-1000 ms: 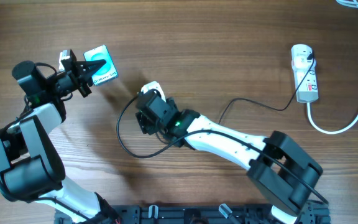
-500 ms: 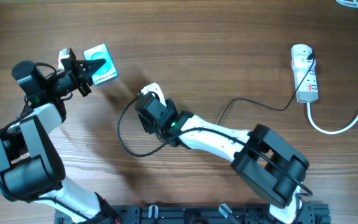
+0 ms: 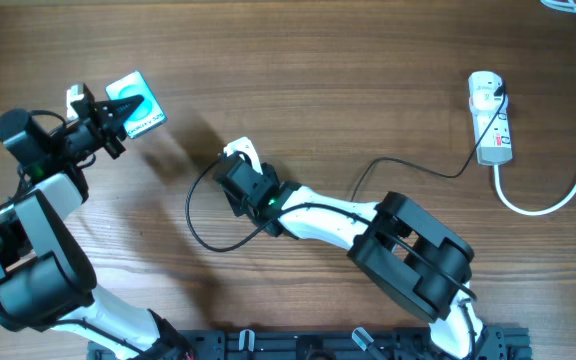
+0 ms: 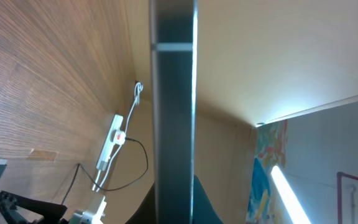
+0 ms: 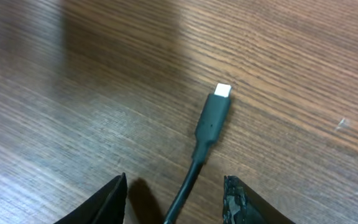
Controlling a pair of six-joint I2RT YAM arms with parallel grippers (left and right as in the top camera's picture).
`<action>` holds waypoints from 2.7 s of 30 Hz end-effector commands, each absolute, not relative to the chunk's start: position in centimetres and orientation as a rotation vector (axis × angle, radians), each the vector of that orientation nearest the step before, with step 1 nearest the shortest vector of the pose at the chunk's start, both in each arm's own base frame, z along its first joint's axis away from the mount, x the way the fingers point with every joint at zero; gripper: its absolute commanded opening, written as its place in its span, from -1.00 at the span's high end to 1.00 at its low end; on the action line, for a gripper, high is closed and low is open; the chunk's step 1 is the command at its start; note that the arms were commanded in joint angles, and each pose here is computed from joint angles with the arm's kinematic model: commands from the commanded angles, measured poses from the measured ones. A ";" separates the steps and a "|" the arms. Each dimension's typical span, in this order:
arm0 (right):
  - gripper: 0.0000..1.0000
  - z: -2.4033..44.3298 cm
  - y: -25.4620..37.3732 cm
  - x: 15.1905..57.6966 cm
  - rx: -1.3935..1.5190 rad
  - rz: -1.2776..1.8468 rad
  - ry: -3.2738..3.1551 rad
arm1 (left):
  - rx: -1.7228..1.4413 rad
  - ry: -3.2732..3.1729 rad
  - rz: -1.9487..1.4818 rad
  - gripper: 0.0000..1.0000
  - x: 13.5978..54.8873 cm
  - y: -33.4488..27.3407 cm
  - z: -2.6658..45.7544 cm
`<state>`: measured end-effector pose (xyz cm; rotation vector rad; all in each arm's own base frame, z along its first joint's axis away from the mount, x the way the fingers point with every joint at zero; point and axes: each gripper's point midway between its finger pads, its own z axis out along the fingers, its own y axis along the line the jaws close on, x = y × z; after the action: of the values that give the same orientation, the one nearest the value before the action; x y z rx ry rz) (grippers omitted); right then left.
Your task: Plug charger to phone and switch on socket
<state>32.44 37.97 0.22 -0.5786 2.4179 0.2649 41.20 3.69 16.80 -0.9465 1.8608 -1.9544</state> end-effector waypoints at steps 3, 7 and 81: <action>0.02 -1.1 39.0 33.3 -0.587 0.222 2.422 | -0.865 1.864 -1.936 0.92 41.1 4.4 17.4; 0.08 -2.2 39.2 33.6 -0.590 0.187 2.441 | -0.857 1.869 -1.943 0.92 41.0 4.3 17.4; -0.79 4.7 34.6 36.3 -0.538 0.249 2.524 | -0.740 1.884 -1.889 0.92 41.1 3.7 17.4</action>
<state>34.36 36.83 7.82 -0.6150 2.5011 0.4180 41.50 2.13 16.72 -0.8001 1.8962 -1.9017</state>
